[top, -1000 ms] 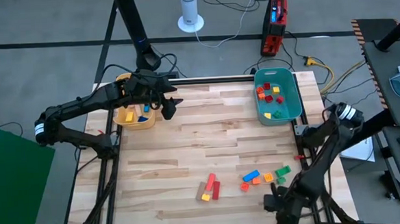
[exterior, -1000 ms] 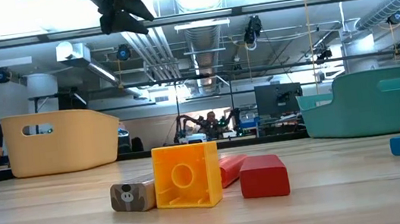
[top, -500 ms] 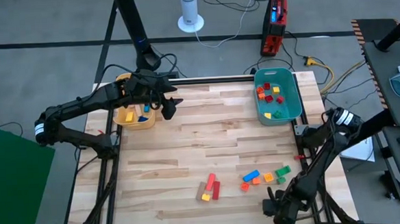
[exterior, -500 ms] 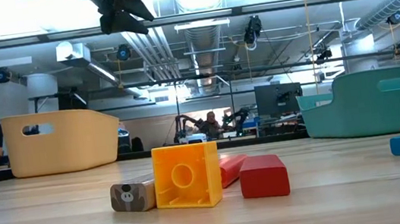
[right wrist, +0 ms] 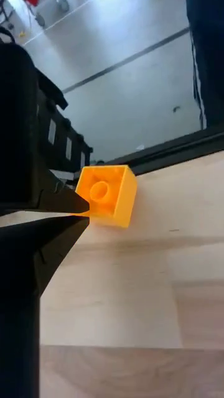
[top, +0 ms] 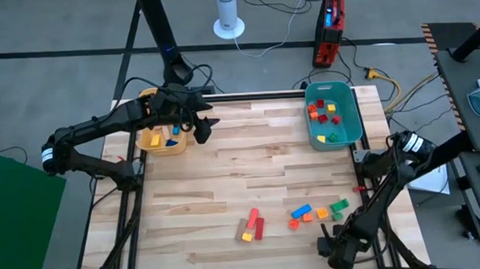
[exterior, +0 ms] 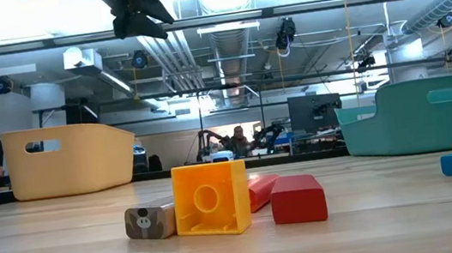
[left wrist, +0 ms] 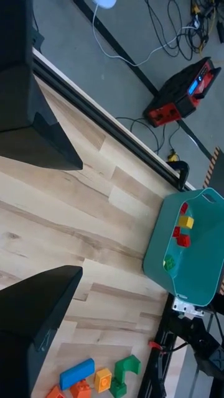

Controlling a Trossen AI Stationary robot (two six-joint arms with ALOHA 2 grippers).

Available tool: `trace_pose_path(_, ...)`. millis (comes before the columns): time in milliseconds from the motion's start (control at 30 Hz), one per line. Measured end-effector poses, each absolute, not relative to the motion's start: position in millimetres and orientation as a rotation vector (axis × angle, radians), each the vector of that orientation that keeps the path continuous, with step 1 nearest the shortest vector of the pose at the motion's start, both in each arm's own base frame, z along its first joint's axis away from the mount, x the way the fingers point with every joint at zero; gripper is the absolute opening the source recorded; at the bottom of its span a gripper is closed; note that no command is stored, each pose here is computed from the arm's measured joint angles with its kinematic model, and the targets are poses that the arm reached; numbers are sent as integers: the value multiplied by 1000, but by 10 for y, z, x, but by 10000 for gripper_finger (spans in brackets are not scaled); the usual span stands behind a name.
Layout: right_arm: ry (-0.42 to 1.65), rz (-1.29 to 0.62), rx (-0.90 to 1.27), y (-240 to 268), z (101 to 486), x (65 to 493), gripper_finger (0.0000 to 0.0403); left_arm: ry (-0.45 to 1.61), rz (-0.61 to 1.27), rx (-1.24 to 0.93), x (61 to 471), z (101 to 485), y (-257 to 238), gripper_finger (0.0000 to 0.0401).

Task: Sort blocks by size
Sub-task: Put the yellow game piece into the blue bin

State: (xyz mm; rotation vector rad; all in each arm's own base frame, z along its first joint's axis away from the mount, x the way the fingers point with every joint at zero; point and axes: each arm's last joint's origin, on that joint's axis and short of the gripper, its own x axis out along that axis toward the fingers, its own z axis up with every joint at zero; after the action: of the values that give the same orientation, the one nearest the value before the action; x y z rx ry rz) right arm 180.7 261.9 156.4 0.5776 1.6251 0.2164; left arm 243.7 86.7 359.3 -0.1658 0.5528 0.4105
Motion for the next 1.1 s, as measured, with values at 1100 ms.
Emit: trace_pose_path(1100, 1591, 179, 666, 2649, 1421, 1823, 12, 551, 420, -159, 2435, 3596, 871, 251)
